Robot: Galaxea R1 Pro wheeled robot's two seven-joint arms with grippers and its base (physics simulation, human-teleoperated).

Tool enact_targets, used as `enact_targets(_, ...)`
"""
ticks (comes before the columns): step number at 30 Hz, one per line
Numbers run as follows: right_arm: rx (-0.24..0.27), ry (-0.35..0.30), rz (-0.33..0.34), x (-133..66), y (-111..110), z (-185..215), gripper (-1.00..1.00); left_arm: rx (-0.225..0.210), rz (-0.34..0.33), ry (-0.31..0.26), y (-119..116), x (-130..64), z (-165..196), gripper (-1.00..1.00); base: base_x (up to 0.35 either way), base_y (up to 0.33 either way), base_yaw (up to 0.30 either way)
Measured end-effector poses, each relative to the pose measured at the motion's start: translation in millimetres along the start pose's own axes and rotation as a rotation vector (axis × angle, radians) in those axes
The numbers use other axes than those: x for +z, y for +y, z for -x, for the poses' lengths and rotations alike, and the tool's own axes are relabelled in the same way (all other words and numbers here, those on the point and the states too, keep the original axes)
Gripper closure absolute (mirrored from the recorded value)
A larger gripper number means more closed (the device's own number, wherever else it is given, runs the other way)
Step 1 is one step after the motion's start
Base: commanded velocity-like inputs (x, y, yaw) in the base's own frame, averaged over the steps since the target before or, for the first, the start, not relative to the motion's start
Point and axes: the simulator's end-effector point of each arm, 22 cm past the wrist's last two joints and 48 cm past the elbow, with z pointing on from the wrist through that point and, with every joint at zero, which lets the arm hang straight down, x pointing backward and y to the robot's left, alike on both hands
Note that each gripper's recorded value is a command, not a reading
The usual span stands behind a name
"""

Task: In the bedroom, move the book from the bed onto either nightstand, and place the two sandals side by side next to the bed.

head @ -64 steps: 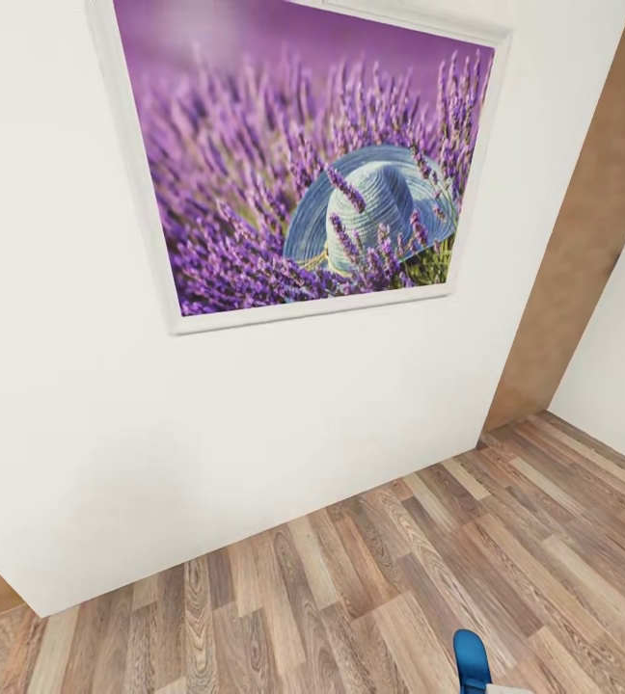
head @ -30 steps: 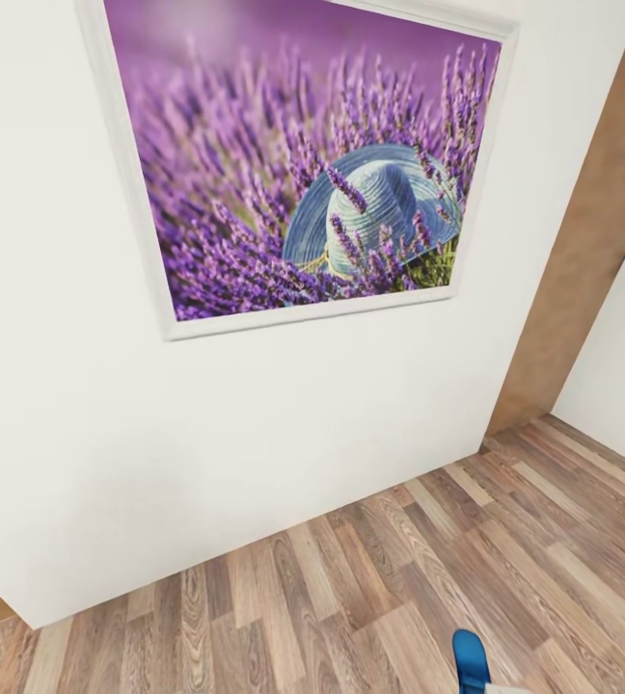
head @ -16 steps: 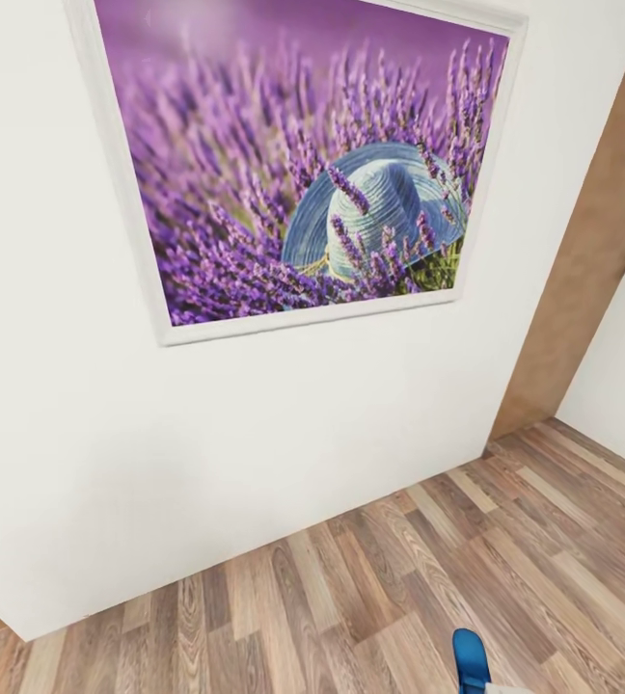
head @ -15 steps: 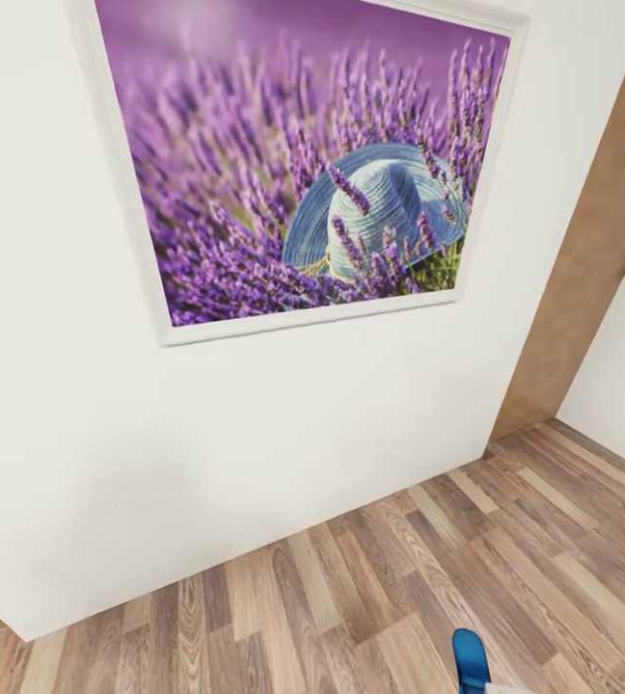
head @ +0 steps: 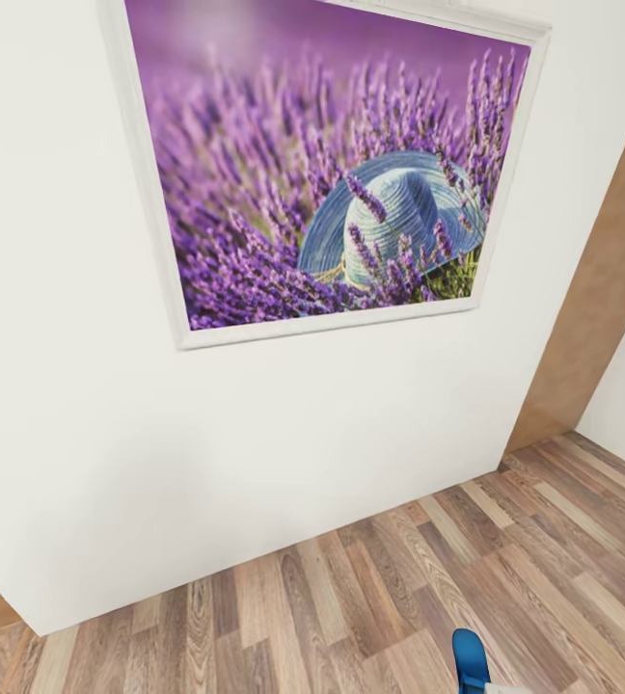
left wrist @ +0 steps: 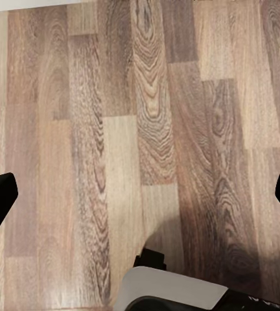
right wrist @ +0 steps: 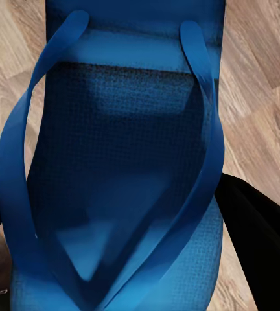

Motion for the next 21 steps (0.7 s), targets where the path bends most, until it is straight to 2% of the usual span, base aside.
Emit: enact_targets(21,0.005,-0.025,0.007,-3.8,4,11,1.00,0.001,-0.014,-0.024,-5,-1.8,11,-1.00,0.001,0.000,0.110)
